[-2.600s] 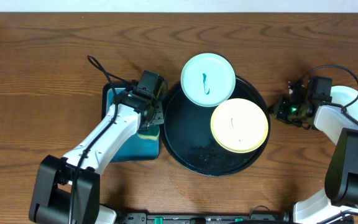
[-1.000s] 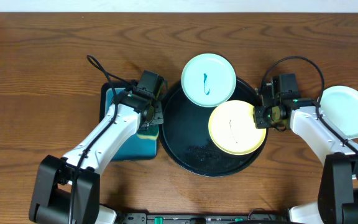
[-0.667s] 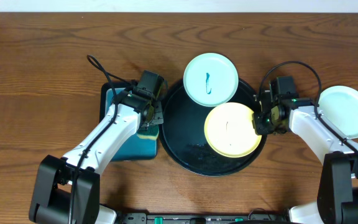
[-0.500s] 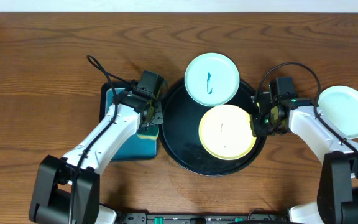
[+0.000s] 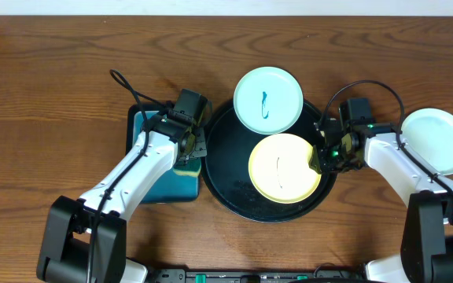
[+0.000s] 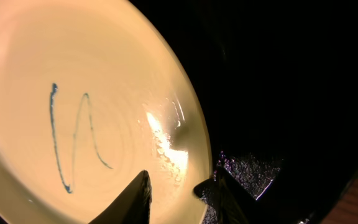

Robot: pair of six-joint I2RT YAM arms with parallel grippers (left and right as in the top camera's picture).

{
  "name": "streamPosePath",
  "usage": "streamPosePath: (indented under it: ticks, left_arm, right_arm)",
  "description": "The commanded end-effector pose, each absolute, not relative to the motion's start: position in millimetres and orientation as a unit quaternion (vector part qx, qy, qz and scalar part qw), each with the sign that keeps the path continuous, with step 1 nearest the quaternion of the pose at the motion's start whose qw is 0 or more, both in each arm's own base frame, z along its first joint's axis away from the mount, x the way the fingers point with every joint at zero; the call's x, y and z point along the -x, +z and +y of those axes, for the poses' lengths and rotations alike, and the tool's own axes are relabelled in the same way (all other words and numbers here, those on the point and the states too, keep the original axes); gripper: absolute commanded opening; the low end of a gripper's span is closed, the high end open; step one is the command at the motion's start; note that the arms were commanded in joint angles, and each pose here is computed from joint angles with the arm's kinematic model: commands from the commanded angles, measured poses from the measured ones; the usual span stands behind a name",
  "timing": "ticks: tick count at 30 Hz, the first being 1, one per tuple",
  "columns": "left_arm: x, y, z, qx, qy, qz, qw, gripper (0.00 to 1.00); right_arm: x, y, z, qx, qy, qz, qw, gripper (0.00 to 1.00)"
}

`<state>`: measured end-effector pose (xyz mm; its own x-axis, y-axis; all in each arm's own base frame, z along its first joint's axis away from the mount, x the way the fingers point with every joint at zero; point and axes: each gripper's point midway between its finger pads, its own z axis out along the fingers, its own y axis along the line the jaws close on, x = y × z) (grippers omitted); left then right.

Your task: Clean dirty plates on tray and stack at the side

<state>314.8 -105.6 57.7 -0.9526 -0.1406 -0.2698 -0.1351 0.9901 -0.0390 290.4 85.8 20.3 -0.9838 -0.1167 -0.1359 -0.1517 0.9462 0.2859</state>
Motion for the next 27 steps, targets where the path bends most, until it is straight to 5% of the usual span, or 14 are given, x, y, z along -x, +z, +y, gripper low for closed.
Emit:
streamPosePath:
  ticks: [1,27]
  left_arm:
    - [-311,53,-105,0.061,-0.007,0.99,0.13,0.08]
    - [-311,53,-105,0.061,-0.007,0.99,0.13,0.07]
  right_arm:
    - [-306,41,92,0.076,0.157,0.98,0.09,0.34]
    - [-299,27,84,0.059,0.137,0.984,0.094,0.36]
